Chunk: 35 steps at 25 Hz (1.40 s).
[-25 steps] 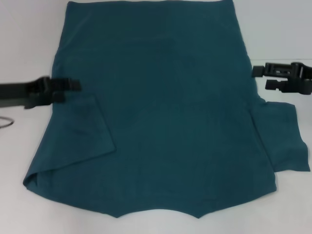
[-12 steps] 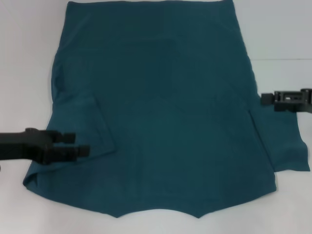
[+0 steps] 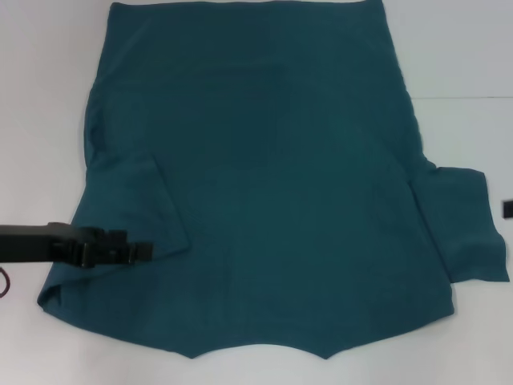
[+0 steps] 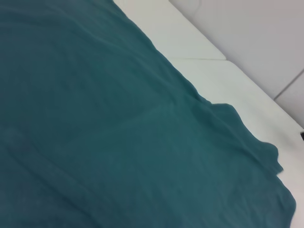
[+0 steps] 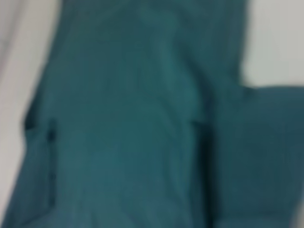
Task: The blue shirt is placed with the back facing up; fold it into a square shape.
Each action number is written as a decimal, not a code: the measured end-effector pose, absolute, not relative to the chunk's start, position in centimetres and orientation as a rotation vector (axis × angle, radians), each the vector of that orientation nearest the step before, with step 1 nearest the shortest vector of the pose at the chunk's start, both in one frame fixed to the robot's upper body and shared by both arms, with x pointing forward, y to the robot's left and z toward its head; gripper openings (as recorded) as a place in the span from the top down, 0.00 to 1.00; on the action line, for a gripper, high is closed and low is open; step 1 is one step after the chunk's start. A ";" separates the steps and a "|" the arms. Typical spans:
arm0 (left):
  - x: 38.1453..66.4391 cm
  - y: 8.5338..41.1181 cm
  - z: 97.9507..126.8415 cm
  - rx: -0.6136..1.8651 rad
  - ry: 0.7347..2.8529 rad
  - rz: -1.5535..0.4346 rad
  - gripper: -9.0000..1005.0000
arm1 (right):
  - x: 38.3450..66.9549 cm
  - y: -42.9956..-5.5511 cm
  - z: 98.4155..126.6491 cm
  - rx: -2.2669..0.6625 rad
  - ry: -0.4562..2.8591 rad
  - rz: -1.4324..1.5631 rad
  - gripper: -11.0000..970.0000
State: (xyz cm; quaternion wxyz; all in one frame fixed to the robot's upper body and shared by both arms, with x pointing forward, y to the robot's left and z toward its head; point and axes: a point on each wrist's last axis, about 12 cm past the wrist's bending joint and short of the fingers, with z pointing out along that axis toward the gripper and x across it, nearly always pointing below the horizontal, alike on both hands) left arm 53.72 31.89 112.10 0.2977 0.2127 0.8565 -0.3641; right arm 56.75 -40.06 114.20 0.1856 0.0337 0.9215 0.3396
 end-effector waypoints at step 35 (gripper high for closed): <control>54.8 31.4 111.2 0.466 2.285 -0.936 0.27 | 56.7 -38.7 109.5 0.291 2.573 0.880 0.06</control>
